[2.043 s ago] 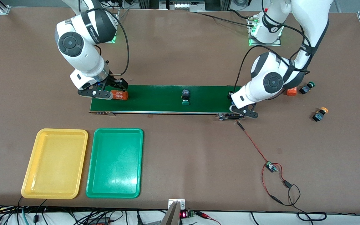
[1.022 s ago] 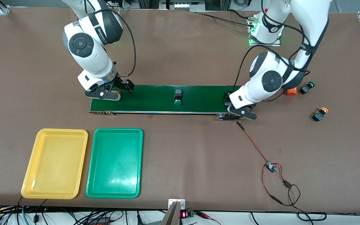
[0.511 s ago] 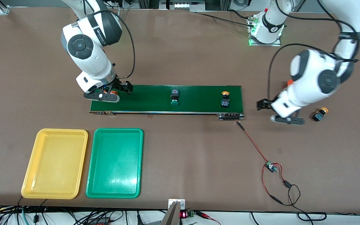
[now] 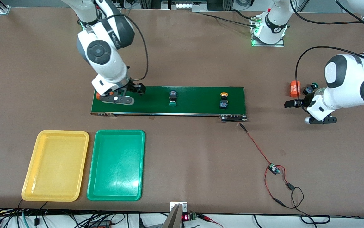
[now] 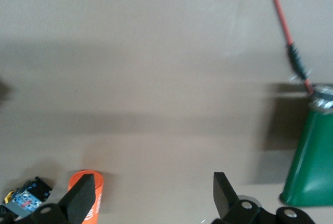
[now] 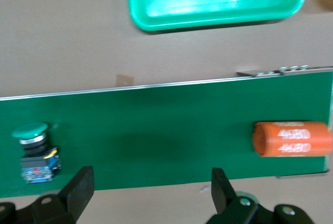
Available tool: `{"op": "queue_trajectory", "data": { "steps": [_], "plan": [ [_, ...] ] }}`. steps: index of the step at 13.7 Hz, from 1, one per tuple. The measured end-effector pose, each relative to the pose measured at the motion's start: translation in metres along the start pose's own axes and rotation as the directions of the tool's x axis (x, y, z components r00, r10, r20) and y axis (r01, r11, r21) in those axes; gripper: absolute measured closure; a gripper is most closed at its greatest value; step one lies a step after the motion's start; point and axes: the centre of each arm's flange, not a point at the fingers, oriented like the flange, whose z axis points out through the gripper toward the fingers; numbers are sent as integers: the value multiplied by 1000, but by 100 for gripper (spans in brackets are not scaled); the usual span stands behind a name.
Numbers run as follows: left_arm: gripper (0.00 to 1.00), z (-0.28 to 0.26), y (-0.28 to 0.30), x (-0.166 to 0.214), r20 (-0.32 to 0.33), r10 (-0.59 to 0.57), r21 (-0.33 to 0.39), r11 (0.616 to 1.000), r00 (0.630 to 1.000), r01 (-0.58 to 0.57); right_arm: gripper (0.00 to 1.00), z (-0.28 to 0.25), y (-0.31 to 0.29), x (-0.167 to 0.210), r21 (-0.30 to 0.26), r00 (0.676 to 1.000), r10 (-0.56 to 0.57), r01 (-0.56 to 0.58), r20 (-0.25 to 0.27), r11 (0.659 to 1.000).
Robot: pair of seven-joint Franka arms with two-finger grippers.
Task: Sort buttons by color to trays
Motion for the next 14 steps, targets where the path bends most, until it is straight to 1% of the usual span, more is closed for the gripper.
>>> {"op": "queue_trajectory", "data": {
  "steps": [1,3,5,7,10,12,14],
  "plan": [
    [0,9,-7,-5,20,7,-1,1000,1000,-7,0,6,-6,0,3,1000,-2,2,7,1000],
    [0,28,-16,-16,66,33,29,999,997,-35,0,21,-14,2,11,1000,-11,11,15,1000],
    [0,39,-26,-25,95,43,54,997,995,-48,0,37,-27,-2,22,999,-31,31,19,999],
    [0,43,-40,-30,108,62,56,996,992,-68,0,50,-42,-9,30,999,-48,48,22,998],
    [0,50,-69,-39,128,79,52,995,989,-86,0,58,-55,-16,42,999,-41,41,15,998],
    [0,61,-76,-46,143,81,59,994,986,-90,0,58,-59,-17,53,999,-40,40,4,998],
    [0,78,-78,-55,140,79,56,995,987,-87,0,59,-62,-17,61,1000,-29,29,-2,998]
  ]
}}
